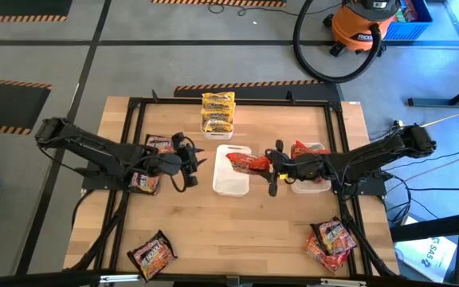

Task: Sort Maruchan noodles
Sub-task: Put the orange noodle pack into the bottom right white bin

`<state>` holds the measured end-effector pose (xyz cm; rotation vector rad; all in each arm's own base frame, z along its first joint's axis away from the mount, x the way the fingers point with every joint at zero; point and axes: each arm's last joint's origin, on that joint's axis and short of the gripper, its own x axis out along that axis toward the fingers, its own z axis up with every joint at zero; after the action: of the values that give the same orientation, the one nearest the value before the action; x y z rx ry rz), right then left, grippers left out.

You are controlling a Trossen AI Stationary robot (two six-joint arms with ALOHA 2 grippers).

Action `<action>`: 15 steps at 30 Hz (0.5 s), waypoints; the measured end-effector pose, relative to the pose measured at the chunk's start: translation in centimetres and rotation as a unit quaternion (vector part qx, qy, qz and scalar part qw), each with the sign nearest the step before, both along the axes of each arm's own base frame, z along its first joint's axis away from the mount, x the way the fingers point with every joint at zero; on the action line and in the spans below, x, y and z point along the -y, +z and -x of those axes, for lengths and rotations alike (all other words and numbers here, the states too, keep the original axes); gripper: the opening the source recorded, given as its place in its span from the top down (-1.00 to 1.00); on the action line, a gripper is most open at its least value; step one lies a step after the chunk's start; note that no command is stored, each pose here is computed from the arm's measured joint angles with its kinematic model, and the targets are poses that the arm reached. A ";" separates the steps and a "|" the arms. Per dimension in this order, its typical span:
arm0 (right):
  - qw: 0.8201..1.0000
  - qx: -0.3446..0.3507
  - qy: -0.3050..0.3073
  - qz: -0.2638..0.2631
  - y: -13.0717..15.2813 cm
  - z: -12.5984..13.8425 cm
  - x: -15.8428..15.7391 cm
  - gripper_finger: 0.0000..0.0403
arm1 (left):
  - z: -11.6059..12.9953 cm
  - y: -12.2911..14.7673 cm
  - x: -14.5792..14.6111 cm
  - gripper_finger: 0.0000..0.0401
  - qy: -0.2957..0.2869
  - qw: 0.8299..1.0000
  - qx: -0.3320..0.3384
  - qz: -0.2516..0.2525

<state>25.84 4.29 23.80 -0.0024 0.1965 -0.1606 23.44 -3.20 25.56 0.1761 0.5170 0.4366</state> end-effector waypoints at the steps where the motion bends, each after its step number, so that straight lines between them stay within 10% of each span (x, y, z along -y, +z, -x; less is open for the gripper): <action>1: 1.000 0.001 0.002 -0.001 0.0 0.0 0.0 0.36 | 0.0 -0.1 -0.1 0.27 -0.006 1.000 -0.001 0.006; 15: 0.997 0.044 0.067 0.012 -0.5 -1.5 -0.7 0.35 | -4.0 -0.9 0.2 -0.25 -0.170 0.982 0.058 0.059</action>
<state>27.35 4.96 23.29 -0.0320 0.1053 -0.0283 27.41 -3.41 24.63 0.1205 0.3863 0.0808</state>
